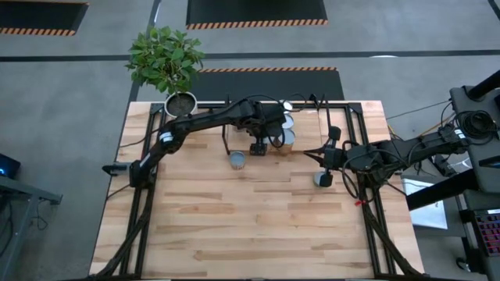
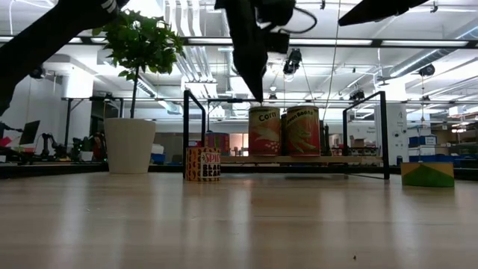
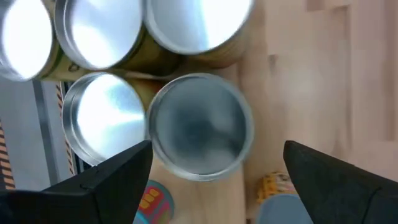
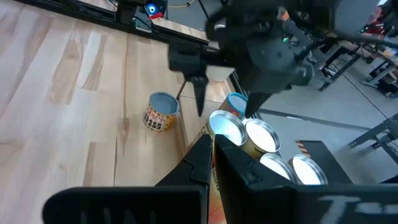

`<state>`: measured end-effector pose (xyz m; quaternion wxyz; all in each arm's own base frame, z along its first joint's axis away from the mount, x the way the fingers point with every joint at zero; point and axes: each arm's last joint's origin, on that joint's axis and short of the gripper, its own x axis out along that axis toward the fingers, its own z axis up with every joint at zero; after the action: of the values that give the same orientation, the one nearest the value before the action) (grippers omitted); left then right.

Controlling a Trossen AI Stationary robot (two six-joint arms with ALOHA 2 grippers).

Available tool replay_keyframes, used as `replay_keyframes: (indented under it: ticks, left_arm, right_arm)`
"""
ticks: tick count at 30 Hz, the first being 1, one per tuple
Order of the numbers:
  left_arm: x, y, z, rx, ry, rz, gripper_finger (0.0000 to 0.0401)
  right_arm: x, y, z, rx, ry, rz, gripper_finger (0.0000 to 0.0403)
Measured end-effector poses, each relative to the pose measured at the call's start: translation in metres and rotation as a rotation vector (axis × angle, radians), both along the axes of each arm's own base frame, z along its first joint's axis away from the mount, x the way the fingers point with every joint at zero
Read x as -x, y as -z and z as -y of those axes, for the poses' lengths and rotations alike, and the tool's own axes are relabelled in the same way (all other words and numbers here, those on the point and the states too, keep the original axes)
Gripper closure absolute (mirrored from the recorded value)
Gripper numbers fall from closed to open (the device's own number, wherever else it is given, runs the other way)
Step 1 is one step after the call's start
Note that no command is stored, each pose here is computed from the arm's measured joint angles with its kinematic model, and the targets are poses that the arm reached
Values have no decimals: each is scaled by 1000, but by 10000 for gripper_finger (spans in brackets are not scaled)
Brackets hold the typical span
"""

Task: Pick and place cans onto a shelf
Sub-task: Put the canned corn on the shelf

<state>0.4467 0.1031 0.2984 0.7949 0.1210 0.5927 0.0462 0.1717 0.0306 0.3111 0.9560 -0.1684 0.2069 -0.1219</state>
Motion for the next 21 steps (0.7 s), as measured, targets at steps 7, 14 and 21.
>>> replay_keyframes:
  ticks: [7,14,21]
  left_arm:
    - [2,-16,44,5,77,25,58]
    - [9,-30,84,16,132,59,70]
    - [34,-12,112,-10,87,97,92]
  right_arm:
    - [1,1,0,-20,10,-8,394]
    - [2,3,0,-56,28,-14,394]
    - [2,5,1,-75,39,-27,394]
